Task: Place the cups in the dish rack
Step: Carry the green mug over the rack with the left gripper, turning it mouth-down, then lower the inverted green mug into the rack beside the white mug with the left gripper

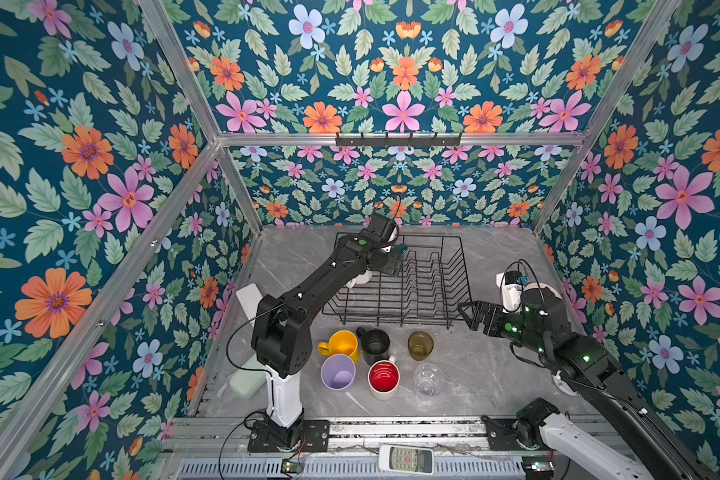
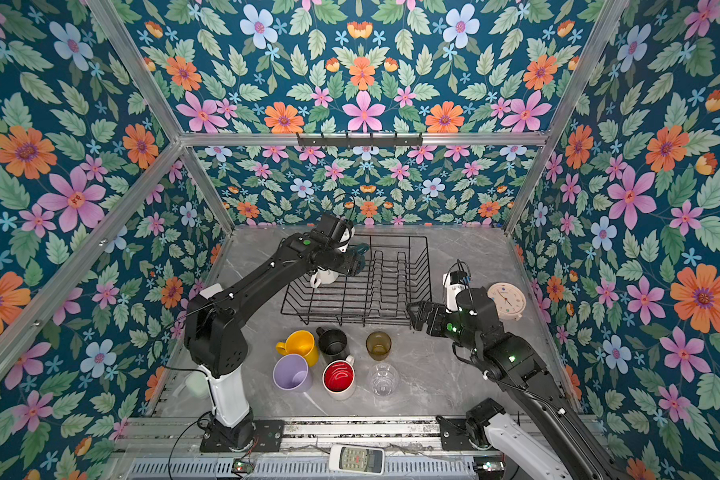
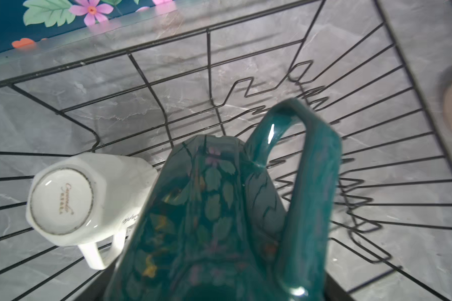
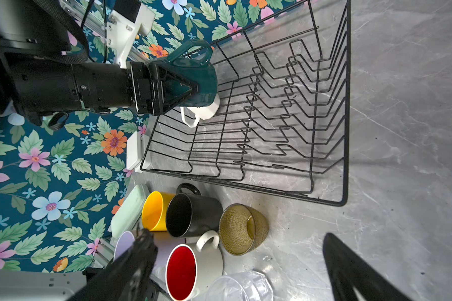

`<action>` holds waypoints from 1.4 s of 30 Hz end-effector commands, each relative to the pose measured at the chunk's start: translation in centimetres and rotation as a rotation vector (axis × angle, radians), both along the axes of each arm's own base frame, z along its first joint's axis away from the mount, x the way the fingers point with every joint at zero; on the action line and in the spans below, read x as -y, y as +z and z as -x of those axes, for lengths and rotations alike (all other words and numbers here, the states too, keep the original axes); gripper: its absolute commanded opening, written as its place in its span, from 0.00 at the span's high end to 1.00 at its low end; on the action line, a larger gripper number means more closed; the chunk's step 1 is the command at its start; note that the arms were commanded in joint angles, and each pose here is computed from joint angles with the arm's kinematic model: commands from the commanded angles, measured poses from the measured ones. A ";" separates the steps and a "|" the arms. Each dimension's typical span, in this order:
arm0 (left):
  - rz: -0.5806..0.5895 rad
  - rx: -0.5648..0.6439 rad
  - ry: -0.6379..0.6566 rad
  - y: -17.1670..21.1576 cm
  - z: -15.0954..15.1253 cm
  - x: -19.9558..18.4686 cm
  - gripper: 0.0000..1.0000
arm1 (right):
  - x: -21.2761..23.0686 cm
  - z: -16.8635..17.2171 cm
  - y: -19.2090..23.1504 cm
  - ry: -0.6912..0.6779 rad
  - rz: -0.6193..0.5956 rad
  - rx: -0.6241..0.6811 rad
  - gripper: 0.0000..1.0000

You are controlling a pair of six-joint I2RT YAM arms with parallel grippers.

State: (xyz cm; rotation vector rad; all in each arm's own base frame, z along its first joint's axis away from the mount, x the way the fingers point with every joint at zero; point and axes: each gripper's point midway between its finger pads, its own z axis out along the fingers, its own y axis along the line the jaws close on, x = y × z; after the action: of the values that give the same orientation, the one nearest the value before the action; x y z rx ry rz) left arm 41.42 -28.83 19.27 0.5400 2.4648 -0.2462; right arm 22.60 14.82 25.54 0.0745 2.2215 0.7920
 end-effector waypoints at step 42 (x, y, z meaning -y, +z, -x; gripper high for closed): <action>-0.238 -0.045 0.105 -8.9 -4.8 0.6 0.82 | -0.4 1.3 -0.8 0.035 -0.052 -0.013 0.01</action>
State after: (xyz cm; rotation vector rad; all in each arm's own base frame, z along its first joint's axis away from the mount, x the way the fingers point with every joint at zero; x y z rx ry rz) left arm 45.75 -29.45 10.05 0.5370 2.5865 0.0794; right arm 21.23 15.06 24.35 0.0765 2.2356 0.8600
